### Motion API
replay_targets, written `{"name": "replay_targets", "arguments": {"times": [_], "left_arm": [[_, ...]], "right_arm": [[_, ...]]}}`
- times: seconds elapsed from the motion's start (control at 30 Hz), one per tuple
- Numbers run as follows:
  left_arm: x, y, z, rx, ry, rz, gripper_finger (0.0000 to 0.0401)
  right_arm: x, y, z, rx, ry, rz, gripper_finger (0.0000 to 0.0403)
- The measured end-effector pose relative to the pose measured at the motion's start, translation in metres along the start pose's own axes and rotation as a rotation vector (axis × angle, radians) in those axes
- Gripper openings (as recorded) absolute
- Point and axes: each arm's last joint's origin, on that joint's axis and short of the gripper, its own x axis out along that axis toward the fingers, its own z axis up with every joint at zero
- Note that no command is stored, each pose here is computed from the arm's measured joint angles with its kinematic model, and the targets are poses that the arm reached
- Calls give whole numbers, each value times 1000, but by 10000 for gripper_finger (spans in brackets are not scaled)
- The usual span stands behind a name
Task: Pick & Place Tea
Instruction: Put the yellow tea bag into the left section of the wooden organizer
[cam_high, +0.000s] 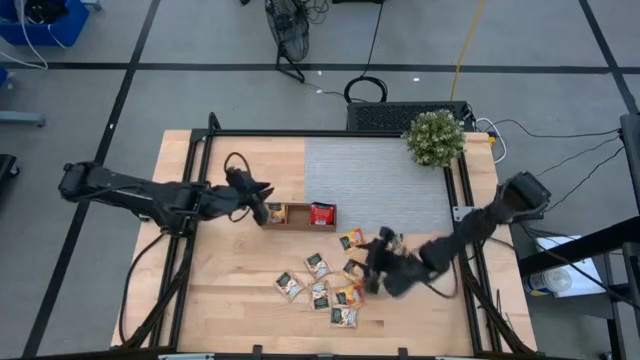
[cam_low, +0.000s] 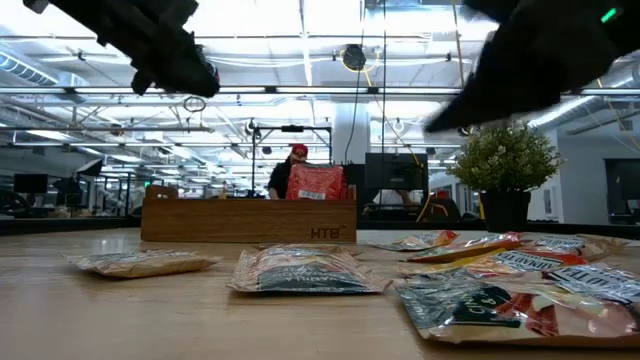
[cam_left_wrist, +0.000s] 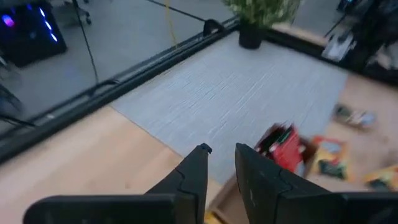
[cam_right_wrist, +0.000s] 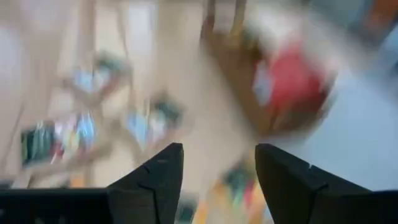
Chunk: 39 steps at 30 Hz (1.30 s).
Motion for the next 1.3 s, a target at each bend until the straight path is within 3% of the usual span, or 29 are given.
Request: {"name": "replay_targets", "arguments": {"times": [0.07,0.13,0.33,0.67,1.03,1.3], "left_arm": [[-3,-2,0,-39,4,-35,88],[-5,-5,-1,-49,20,-77,88],[-6,-10,-5,-44,52,-123,88],[-7,-12,-6,-115,56,-132,88],[-7,-12,-6,-122,56,-131,88],[-7,-12,-6,-122,55,-130,88]], "right_arm": [[8,-17,-7,103,154,21,187],[13,-30,-19,159,218,-11,187],[22,-55,-35,289,291,-44,187],[37,-71,-33,441,364,99,187],[50,-88,-30,466,389,122,187],[65,-83,-38,461,387,138,187]]}}
